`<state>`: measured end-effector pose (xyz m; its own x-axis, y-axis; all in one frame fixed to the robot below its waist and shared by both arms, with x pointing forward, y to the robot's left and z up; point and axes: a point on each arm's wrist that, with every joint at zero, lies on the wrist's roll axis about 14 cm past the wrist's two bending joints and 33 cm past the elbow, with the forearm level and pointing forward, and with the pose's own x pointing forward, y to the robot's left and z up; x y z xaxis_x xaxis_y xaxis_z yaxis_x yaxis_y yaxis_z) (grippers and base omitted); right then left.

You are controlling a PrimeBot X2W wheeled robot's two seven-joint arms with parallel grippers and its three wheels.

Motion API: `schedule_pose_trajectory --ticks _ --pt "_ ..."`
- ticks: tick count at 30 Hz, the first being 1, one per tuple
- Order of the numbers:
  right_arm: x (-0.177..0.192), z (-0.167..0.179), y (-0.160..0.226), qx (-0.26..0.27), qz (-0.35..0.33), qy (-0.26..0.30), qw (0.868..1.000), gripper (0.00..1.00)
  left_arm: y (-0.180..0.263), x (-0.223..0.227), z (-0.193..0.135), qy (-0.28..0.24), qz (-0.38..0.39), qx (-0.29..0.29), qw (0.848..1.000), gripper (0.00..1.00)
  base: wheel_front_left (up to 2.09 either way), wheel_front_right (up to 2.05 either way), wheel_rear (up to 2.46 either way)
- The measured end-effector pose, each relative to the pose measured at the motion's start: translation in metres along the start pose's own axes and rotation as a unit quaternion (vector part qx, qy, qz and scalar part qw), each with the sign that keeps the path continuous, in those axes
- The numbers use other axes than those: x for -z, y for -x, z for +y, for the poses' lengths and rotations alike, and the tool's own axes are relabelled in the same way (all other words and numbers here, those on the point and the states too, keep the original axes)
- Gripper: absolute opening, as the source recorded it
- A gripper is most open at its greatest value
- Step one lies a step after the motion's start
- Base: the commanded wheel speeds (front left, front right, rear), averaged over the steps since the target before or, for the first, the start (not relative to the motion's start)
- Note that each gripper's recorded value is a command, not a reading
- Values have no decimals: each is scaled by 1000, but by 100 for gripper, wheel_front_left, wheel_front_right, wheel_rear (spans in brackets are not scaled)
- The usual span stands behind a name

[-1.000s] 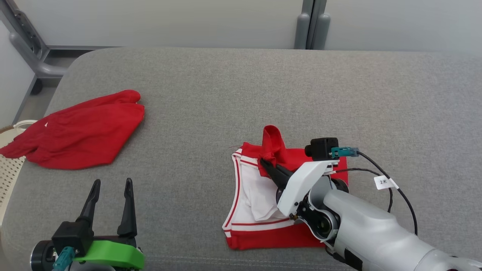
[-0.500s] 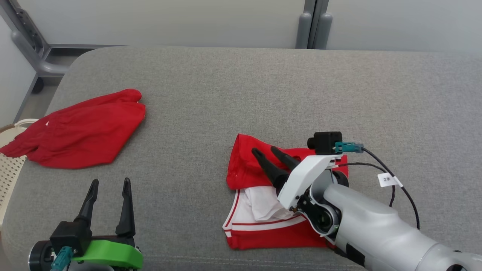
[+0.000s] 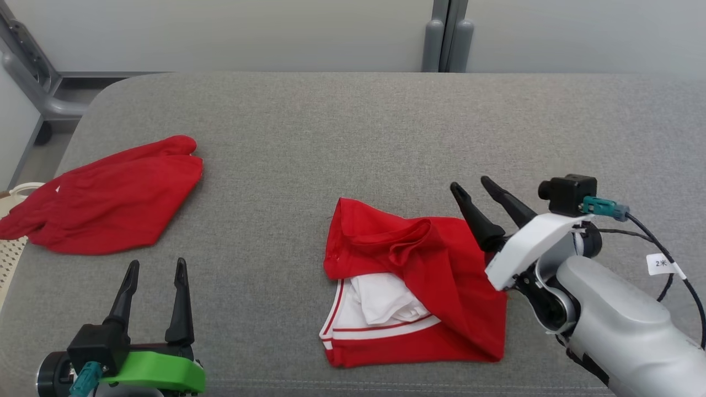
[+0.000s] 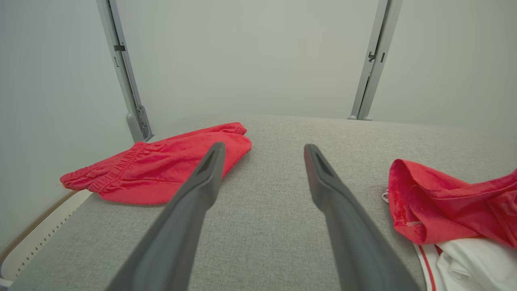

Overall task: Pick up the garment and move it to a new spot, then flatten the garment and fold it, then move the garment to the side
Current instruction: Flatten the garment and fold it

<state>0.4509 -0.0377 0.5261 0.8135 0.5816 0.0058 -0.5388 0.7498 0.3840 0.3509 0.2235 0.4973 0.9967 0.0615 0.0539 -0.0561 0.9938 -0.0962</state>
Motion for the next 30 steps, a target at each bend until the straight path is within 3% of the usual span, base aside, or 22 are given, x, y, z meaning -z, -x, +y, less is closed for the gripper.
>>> schedule_pose_trajectory --ticks 7,11,12,13,14,15,30 --pt "15 -30 19 31 29 74 996 100 -1 0 -3 0 0 4 1000 100 0 0 0" --pt "27 -43 26 51 48 87 994 100 -1 1 -4 1 1 5 1000 100 0 0 0" --pt "31 -44 26 54 52 87 993 80 -1 1 -4 0 2 5 1000 100 0 0 0" --pt "33 -44 26 55 55 88 993 51 0 1 -4 1 2 5 1000 100 0 0 0" --pt "36 -43 26 55 59 89 993 29 0 1 -4 1 2 5 1000 100 0 0 0" --pt "39 -42 26 54 61 88 993 0 0 1 -3 1 2 4 1000 100 0 0 0" --pt "96 -35 26 34 156 130 979 0 4 4 3 -1 8 -6 1000 100 0 0 0"
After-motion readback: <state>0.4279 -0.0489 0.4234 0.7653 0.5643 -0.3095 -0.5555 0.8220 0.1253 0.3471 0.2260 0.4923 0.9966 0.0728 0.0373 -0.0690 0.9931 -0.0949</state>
